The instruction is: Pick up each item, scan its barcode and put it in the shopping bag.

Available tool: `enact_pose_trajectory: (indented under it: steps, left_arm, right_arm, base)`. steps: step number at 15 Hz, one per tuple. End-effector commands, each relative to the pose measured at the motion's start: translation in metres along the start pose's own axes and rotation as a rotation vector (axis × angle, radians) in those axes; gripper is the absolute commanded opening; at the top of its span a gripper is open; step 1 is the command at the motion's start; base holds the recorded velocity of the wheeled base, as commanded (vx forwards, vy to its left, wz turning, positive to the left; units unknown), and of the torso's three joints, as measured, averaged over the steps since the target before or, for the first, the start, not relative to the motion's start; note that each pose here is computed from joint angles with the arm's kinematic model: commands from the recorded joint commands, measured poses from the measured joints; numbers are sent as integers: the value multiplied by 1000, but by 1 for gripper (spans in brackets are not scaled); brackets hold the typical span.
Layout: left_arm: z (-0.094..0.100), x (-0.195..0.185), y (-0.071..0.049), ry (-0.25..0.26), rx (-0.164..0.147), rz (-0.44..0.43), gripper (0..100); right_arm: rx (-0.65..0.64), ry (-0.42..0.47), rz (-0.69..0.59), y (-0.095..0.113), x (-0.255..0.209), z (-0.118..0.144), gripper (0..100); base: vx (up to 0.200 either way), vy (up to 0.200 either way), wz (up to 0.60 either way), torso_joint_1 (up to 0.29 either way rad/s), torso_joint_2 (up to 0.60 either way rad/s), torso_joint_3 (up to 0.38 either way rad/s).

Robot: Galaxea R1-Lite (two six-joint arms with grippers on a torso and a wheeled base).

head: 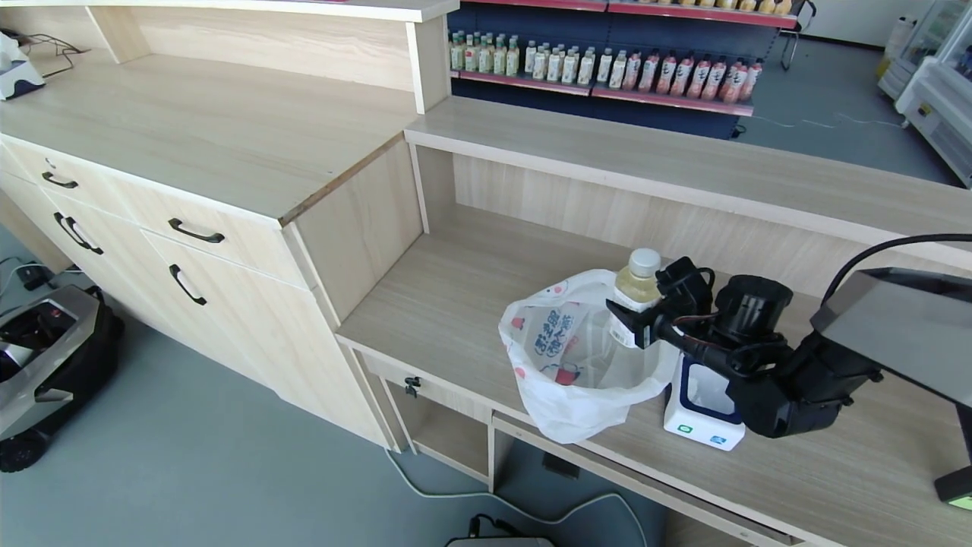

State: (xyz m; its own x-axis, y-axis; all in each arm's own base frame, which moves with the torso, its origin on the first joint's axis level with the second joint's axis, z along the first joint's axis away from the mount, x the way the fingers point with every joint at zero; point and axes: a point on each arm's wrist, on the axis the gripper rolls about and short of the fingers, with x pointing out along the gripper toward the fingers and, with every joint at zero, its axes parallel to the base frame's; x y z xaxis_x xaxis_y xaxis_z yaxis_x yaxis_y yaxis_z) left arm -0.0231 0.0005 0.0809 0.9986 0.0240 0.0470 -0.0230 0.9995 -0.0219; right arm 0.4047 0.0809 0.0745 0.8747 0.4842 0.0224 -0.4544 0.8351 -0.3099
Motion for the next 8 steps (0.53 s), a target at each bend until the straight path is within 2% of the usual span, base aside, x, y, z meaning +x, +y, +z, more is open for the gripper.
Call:
enact_pose_trajectory:
  steps: [1, 8]
  left_arm:
    - [0, 0, 0, -1, -1, 0, 100]
    - [0, 0, 0, -1, -1, 0, 100]
  right_arm:
    - [4, 6, -2, -1, 8, -11, 0]
    - [13, 6, 6, 2, 20, -23, 0]
  base:
    - [0, 0, 0, 0, 0, 0]
    - [0, 0, 0, 0, 0, 0]
